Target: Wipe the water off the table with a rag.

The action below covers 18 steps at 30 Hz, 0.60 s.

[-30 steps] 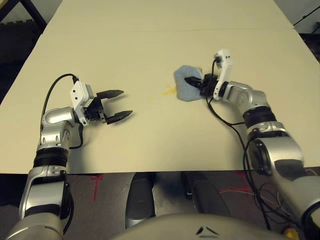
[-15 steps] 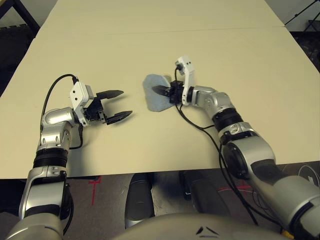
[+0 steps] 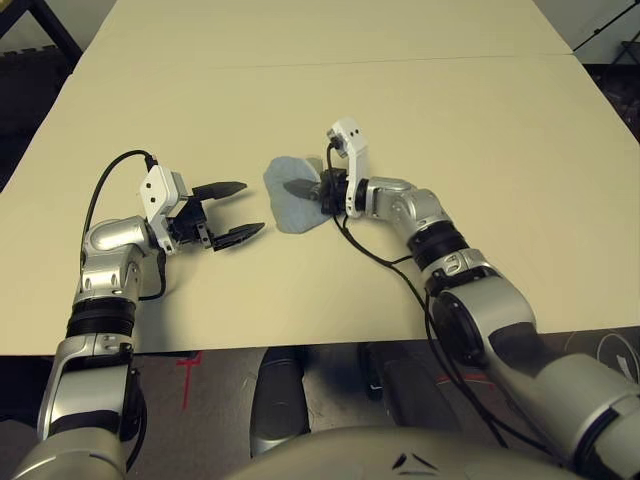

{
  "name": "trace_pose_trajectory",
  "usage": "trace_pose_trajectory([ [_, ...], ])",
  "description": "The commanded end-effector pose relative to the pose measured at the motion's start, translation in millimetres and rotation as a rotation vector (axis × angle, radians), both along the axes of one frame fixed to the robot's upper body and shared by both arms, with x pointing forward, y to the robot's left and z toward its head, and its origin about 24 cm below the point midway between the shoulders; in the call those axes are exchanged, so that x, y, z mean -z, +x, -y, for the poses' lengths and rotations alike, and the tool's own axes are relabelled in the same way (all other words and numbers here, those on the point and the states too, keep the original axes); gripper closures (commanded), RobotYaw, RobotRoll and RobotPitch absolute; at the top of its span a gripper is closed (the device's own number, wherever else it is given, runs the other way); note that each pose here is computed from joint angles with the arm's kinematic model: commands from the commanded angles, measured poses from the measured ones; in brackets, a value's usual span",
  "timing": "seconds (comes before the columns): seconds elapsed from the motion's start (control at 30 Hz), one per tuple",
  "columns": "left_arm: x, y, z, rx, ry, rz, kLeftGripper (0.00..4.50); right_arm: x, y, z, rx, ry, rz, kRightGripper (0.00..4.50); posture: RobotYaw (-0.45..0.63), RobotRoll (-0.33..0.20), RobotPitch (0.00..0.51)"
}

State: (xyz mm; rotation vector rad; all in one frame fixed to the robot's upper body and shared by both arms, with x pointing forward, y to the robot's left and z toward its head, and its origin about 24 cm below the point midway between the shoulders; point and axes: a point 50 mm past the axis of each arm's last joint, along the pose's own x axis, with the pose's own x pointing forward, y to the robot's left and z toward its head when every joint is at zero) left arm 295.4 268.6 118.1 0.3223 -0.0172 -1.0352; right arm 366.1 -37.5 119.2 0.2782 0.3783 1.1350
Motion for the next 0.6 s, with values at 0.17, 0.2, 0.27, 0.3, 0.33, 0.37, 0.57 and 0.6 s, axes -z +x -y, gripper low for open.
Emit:
trace_pose_trajectory([
  [0.17, 3.0, 0.6, 1.5, 0.021, 0.018, -0.011, 0.00, 6.0, 1.7, 83.5, 0.139, -0.049, -0.054, 4.44, 0.17, 0.000, 0.221],
  [0.2, 2.8, 1.2, 2.2, 0.024, 0.017, -0.011, 0.00, 4.1, 0.8, 95.4, 0.159, -0.055, -0.051, 4.45, 0.17, 0.000, 0.221],
  [0.27, 2.7, 2.5, 3.8, 0.029, 0.015, -0.010, 0.00, -1.2, -2.1, 119.2, 0.200, -0.064, -0.041, 4.45, 0.16, 0.000, 0.221],
  [0.3, 2.8, 3.2, 4.6, 0.032, 0.014, -0.009, 0.00, -4.6, -4.4, 131.4, 0.218, -0.066, -0.035, 4.45, 0.16, 0.000, 0.221],
  [0.33, 2.9, 4.0, 5.3, 0.034, 0.013, -0.009, 0.00, -8.6, -6.8, 142.2, 0.235, -0.063, -0.028, 4.45, 0.16, 0.000, 0.221],
  [0.37, 3.0, 4.5, 5.6, 0.035, 0.013, -0.009, 0.00, -11.3, -8.7, 148.7, 0.244, -0.062, -0.024, 4.45, 0.16, 0.000, 0.221],
  [0.57, 4.7, 8.6, 9.1, 0.047, 0.012, -0.009, 0.00, -43.5, -12.7, 178.3, 0.327, 0.084, 0.043, 4.45, 0.13, 0.000, 0.218],
  [0.6, 4.8, 9.3, 10.1, 0.050, 0.010, -0.008, 0.00, -51.3, -13.0, 183.5, 0.343, 0.111, 0.059, 4.45, 0.13, 0.000, 0.218],
])
